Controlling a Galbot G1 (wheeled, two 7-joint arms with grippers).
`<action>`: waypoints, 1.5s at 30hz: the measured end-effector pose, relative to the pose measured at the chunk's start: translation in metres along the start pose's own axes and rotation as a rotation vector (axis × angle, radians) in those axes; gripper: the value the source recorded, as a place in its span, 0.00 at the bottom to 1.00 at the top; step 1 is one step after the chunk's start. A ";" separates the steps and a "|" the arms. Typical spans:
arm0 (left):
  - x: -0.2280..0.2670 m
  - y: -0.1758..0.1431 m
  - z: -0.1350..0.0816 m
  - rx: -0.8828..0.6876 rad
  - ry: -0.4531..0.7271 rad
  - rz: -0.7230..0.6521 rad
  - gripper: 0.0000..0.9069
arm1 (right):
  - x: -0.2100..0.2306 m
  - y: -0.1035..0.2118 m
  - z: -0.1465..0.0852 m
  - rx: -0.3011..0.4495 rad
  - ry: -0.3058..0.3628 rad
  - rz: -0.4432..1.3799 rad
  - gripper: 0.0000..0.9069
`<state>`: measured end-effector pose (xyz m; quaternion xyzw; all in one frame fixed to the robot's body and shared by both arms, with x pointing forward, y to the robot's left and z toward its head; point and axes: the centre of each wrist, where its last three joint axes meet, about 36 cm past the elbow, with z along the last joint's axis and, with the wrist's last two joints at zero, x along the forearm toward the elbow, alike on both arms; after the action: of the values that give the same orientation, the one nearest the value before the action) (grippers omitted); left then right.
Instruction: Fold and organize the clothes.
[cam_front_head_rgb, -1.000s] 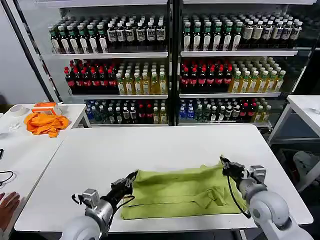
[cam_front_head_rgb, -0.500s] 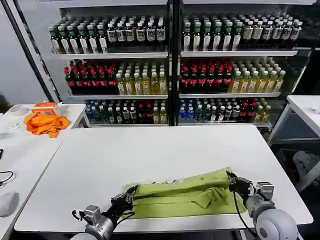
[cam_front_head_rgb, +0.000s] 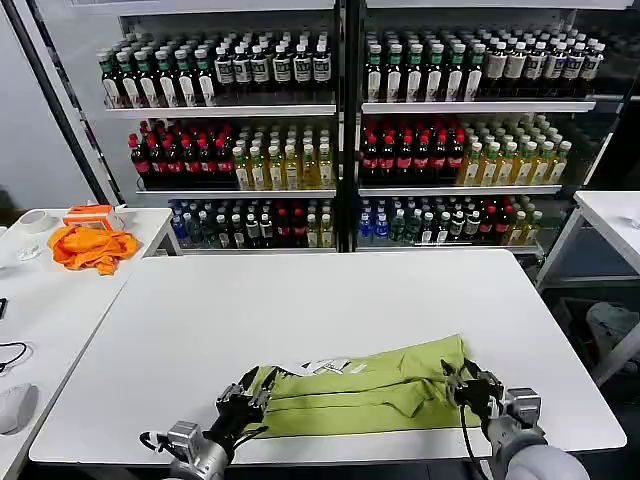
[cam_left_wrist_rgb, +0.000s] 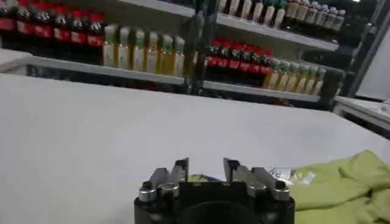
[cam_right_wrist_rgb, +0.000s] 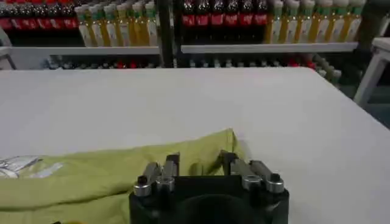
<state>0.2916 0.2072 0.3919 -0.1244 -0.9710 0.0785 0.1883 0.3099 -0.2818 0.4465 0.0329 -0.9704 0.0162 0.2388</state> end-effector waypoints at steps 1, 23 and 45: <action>0.000 -0.003 0.002 0.002 0.001 -0.011 1.00 | 0.002 0.001 0.001 0.001 -0.001 0.004 1.00; -0.012 -0.049 0.048 0.021 0.020 -0.211 0.02 | 0.023 0.015 0.009 -0.001 -0.015 0.030 1.00; -0.002 0.006 0.016 0.172 -0.088 -0.259 0.02 | 0.024 0.014 0.001 -0.004 -0.042 0.026 1.00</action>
<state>0.2885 0.2107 0.3756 0.0222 -0.9760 0.1415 0.1643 0.2874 -0.2694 0.4566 0.0204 -0.9756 0.0168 0.2181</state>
